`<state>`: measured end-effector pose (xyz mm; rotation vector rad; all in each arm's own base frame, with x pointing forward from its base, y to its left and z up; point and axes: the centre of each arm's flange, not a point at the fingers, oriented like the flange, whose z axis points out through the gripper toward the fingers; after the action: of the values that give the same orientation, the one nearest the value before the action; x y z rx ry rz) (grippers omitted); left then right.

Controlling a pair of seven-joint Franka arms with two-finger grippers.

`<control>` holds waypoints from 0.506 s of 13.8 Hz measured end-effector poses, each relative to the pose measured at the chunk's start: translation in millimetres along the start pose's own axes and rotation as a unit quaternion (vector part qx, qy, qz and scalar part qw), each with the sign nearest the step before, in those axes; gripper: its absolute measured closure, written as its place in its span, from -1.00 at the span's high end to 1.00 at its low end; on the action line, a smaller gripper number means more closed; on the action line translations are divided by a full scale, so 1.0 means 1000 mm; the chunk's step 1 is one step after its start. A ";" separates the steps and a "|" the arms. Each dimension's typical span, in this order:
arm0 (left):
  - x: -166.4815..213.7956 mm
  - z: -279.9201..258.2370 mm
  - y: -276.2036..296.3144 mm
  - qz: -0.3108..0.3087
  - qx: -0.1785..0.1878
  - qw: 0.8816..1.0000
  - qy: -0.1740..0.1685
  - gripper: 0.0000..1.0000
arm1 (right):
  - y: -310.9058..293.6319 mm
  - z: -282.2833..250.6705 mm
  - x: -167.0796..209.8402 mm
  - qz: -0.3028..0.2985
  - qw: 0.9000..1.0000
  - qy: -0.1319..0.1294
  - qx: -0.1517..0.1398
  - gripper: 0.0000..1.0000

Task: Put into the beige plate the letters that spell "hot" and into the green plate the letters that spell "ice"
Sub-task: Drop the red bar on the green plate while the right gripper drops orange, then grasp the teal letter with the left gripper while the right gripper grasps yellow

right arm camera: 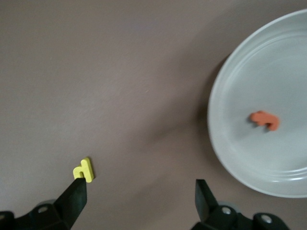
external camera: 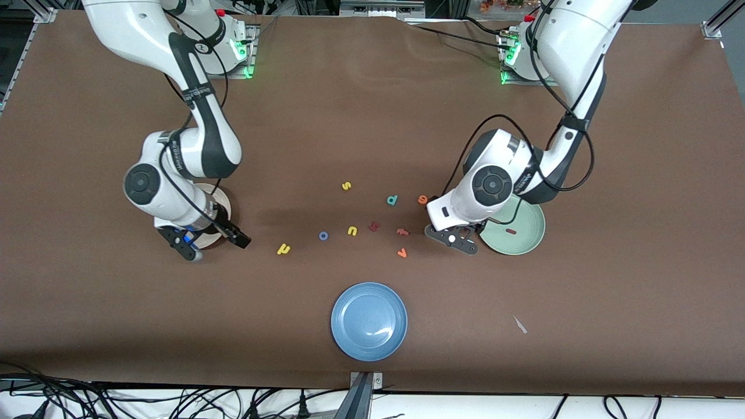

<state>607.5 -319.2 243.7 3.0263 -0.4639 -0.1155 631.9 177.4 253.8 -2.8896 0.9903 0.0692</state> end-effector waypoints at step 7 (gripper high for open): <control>0.013 0.050 0.009 -0.064 -0.022 0.996 0.051 0.92 | -0.061 0.031 -0.036 -0.059 0.998 0.013 -0.007 1.00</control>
<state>612.7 -334.6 193.9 2.9991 -0.2565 0.0203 640.2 250.8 229.2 -2.9614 0.8240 0.0319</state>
